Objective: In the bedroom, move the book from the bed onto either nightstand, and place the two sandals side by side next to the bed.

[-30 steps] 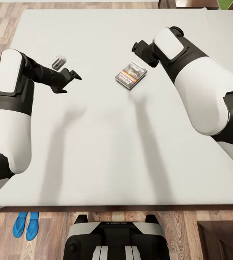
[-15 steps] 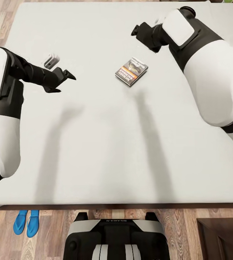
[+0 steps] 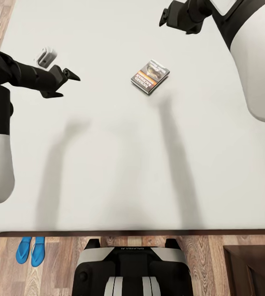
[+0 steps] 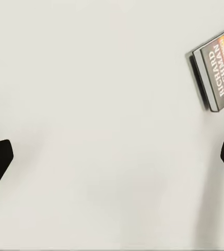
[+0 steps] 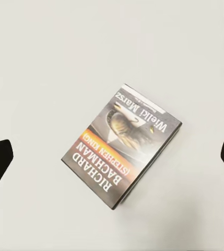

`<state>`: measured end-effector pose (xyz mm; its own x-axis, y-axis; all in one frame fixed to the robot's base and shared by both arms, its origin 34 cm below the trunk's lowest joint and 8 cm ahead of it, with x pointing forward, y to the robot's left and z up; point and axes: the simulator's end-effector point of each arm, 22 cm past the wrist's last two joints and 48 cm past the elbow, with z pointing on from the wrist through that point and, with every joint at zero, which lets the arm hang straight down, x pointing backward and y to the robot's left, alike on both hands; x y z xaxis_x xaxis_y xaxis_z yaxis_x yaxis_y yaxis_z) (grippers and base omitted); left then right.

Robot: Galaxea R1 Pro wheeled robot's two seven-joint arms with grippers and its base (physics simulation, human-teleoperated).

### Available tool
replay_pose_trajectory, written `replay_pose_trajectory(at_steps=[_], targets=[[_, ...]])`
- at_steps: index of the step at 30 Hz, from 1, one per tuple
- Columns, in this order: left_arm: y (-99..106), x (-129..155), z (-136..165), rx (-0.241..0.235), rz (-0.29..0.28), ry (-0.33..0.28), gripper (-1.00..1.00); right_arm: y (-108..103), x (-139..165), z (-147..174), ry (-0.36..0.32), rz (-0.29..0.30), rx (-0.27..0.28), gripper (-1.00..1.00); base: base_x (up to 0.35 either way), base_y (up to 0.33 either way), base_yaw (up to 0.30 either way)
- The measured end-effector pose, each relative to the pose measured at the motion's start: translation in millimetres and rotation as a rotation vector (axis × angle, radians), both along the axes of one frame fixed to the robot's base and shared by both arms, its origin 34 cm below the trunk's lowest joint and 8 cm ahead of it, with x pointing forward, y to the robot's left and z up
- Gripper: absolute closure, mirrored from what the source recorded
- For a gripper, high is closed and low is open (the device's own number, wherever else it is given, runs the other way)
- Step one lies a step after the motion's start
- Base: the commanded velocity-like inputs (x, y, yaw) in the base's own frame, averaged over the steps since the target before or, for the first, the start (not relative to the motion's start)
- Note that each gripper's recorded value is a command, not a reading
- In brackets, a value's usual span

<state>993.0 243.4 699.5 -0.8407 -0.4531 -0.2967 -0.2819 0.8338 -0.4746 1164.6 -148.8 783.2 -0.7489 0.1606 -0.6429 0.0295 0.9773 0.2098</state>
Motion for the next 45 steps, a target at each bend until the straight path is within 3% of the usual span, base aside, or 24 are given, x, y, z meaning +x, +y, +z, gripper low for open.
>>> replay_pose_trajectory(at_steps=[12,16,20,29,34,37,45], targets=[[5.6,-6.8,-8.1,-0.012,-0.002,0.019,-1.00,-4.5,-1.8,-23.7,0.006,0.060,-0.066,-1.00,0.000,0.000,0.000],[5.4,-8.0,-12.9,-0.012,-0.003,0.024,-1.00,-30.3,9.0,-28.7,-0.054,0.041,-0.122,-1.00,0.000,0.000,0.000],[1.5,-11.2,-20.6,-0.004,-0.018,0.035,-1.00,-51.6,17.2,-47.5,-0.163,0.037,-0.221,-1.00,0.000,0.000,0.000],[-3.3,-15.4,-33.2,0.005,-0.035,0.050,-1.00,-61.0,17.9,-70.6,-0.227,0.040,-0.283,-1.00,0.000,0.000,0.000],[-4.0,-17.0,-39.5,0.007,-0.038,0.057,-1.00,-62.3,7.9,-99.1,-0.223,0.039,-0.298,-1.00,0.000,0.000,0.000],[-4.4,-17.8,-43.0,0.007,-0.040,0.060,-1.00,-67.1,-3.2,-122.4,-0.210,0.012,-0.336,-1.00,0.000,0.000,0.000],[-7.1,-18.4,-46.7,0.009,-0.048,0.053,-1.00,-63.1,-10.0,-141.0,-0.199,0.003,-0.353,-1.00,0.000,0.000,0.000]])
